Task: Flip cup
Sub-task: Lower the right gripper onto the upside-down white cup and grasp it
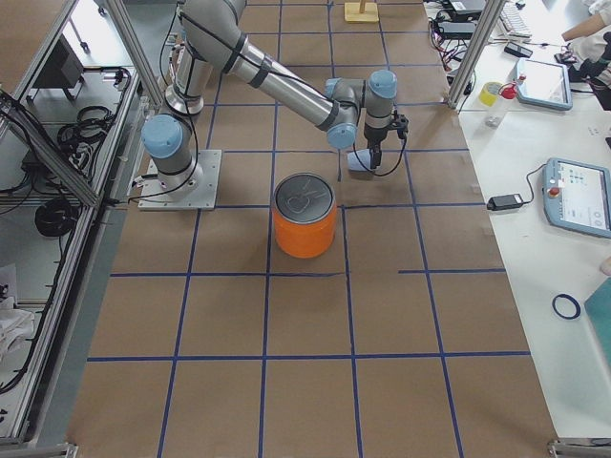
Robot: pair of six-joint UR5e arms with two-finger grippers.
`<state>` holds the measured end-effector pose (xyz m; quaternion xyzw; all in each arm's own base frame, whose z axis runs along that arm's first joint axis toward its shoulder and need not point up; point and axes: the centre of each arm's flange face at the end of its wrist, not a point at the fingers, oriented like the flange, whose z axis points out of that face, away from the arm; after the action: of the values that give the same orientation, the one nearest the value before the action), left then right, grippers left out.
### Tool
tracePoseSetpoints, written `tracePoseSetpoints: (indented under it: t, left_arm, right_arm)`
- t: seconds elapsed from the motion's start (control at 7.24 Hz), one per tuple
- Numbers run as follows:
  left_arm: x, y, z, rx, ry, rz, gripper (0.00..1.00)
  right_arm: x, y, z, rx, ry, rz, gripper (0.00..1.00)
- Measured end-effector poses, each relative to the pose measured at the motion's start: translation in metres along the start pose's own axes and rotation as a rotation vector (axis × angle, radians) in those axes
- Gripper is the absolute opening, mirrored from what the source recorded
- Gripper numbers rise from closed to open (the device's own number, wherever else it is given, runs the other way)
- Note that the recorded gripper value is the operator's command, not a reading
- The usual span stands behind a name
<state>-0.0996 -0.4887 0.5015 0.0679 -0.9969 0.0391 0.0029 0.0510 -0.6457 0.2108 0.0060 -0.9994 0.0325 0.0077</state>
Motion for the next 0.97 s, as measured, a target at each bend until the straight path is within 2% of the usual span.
tracePoseSetpoints:
  t: [0.55, 0.69, 0.83, 0.97]
  left_arm:
    - [-0.003, -0.001, -0.001, 0.0, -0.003, -0.006, 1.0]
    - [-0.003, -0.001, -0.001, 0.002, -0.004, -0.007, 1.0]
    - [-0.004, -0.001, -0.001, 0.003, -0.004, -0.007, 1.0]
    - [-0.004, -0.001, -0.001, 0.003, -0.004, -0.007, 1.0]
  right_arm:
    - [-0.001, 0.0, 0.02, -0.02, -0.005, -0.007, 1.0]
    - [-0.002, 0.0, 0.022, -0.021, -0.005, -0.005, 0.8]
    - [-0.002, 0.0, 0.022, -0.021, -0.006, -0.005, 0.56]
    - [-0.003, 0.0, 0.023, -0.021, -0.012, -0.005, 0.46]
